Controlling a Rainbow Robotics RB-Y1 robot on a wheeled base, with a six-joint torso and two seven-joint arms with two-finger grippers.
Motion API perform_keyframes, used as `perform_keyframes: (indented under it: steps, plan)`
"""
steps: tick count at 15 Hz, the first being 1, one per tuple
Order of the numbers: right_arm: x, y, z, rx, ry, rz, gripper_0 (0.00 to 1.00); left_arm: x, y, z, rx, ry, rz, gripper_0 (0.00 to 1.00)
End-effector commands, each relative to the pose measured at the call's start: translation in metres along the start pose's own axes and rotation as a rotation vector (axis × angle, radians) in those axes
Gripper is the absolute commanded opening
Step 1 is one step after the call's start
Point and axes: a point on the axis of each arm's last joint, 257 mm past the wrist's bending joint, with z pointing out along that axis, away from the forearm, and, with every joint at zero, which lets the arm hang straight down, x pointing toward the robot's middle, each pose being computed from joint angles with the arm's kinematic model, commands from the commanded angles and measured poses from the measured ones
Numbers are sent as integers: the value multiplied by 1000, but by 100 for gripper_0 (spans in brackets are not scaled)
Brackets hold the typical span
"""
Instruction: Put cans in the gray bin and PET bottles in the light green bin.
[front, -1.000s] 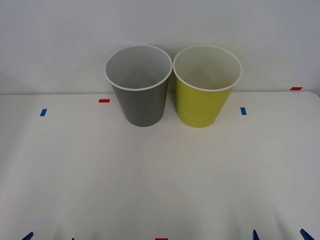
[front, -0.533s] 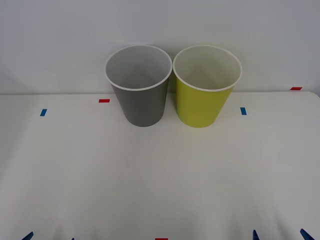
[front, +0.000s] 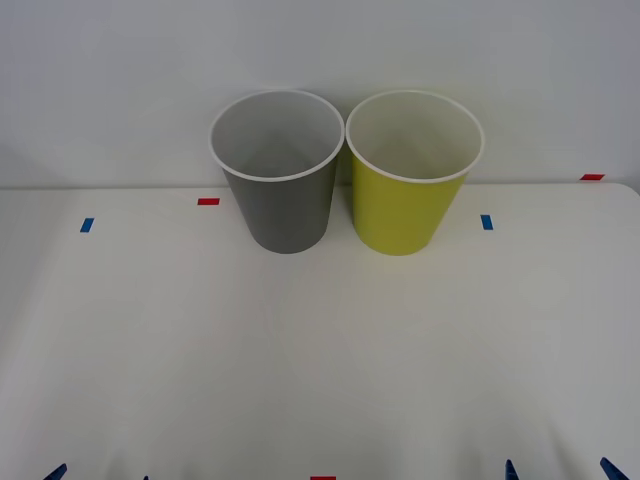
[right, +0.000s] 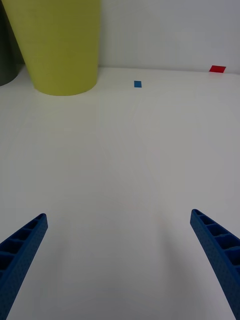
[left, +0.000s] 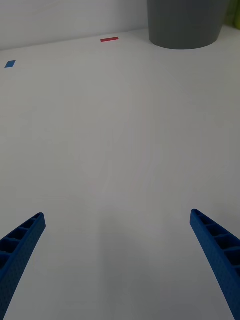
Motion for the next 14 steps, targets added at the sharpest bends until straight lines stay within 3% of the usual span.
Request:
perform_keyframes:
  steps: [1, 14]
  plan:
    - [0, 0, 0, 0, 0, 0, 100, 0, 0, 0, 0, 0, 0, 100]
    - [0, 0, 0, 0, 0, 0, 100, 0, 0, 0, 0, 0, 0, 100]
